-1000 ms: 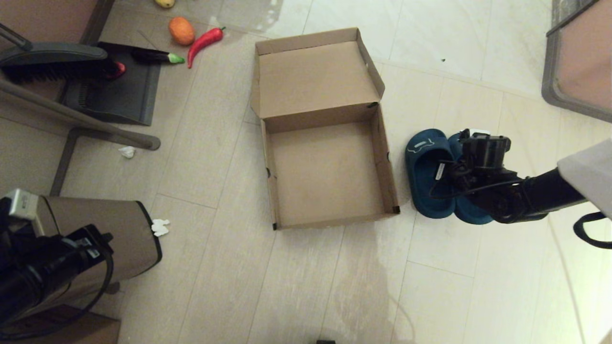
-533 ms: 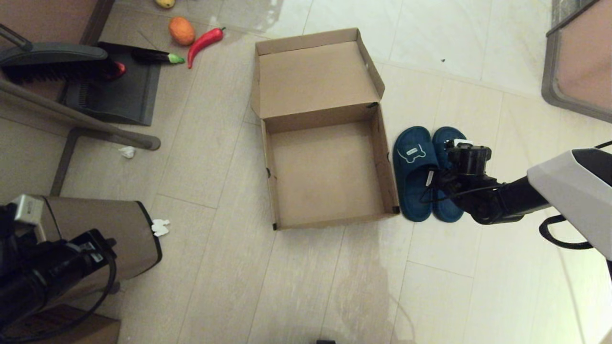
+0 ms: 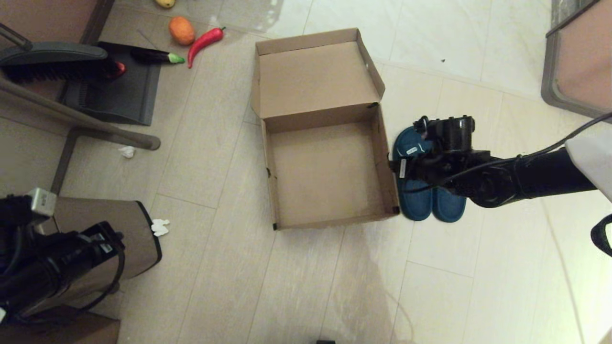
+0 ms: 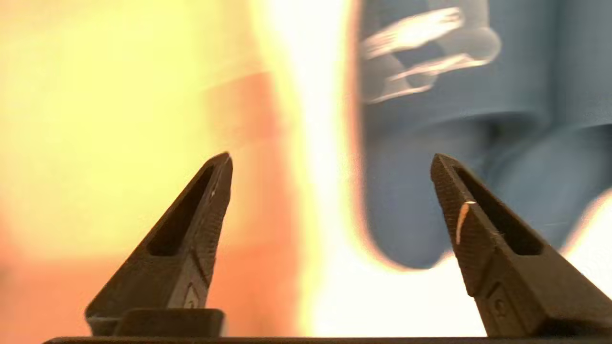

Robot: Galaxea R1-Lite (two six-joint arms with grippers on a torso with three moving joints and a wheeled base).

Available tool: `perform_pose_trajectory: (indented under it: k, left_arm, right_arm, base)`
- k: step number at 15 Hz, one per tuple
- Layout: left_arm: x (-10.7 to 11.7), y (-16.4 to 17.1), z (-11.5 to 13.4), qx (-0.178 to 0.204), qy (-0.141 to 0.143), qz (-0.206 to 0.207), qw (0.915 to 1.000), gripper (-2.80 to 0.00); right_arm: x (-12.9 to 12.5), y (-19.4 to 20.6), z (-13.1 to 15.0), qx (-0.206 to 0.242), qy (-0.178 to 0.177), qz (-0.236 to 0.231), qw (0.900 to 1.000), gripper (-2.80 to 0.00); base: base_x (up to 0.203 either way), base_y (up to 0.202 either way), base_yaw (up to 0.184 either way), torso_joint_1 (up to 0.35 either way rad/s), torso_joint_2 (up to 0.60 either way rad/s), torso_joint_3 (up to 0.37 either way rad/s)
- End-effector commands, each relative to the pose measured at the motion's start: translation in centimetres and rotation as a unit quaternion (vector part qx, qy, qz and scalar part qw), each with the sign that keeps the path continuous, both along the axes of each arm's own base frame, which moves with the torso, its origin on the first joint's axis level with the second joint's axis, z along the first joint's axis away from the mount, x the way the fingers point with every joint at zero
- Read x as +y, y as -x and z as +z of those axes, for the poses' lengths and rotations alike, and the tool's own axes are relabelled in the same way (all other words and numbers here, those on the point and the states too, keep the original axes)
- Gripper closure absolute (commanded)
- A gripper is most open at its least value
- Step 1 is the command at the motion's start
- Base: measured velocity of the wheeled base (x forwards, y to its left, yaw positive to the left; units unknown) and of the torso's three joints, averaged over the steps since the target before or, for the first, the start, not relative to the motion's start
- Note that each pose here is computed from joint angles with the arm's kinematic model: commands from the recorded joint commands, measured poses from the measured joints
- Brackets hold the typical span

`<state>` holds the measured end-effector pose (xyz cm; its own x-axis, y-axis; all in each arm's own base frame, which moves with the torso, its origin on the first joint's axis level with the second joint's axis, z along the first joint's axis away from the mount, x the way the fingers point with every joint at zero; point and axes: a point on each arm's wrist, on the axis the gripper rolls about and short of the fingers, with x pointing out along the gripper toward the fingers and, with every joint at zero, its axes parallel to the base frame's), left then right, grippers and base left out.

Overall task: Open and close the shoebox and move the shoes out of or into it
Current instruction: Put the shoes out of the shoe box, then put the shoes into the shoe box

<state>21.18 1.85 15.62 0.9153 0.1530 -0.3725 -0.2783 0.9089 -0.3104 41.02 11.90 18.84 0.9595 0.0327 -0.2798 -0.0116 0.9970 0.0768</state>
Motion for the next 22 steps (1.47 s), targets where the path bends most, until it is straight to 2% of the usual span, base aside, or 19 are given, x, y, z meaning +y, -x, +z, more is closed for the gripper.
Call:
perform_pose_trajectory:
  k: [1, 3, 7, 13, 18, 22]
  left_arm:
    - [-0.5, -0.6, -0.1, 0.002, 0.002, -0.015, 0.9999, 0.0]
    - [-0.6, -0.6, 0.1, -0.001, 0.004, -0.023, 0.9997, 0.0]
    - [-0.6, -1.0, 0.7, -0.013, 0.002, -0.023, 0.9997, 0.0]
    - [-0.6, -1.9, 0.8, -0.014, 0.001, -0.023, 0.9996, 0.0]
    - [-0.5, -2.3, 1.1, -0.017, 0.001, -0.023, 0.9996, 0.0]
    - [-0.6, -2.2, 1.3, -0.023, 0.001, -0.023, 0.9995, 0.0]
  right_arm:
    - [3.2, 1.7, 1.9, -0.018, -0.01, 0.042, 0.999, -2.8]
    - [6.0, 1.5, 1.0, -0.012, -0.01, 0.063, 0.998, -2.8]
    - [10.6, 0.7, -2.8, 0.016, 0.003, 0.096, 0.995, -2.8]
    - [13.3, -0.3, -10.0, 0.084, 0.037, 0.112, 0.989, -2.8]
    - [16.9, 3.0, -11.7, 0.112, 0.055, 0.158, 0.979, -2.8]
    - [19.7, 8.1, -11.8, 0.134, 0.048, 0.184, 0.973, -2.8]
  base:
    - [0.0, 0.0, 0.0, 0.0, 0.0, 0.0]
    - [0.0, 0.0, 0.0, 0.0, 0.0, 0.0]
    - [0.0, 0.0, 0.0, 0.0, 0.0, 0.0]
    - [0.0, 0.0, 0.0, 0.0, 0.0, 0.0]
    - [0.0, 0.0, 0.0, 0.0, 0.0, 0.0]
    - [0.0, 0.0, 0.0, 0.0, 0.0, 0.0]
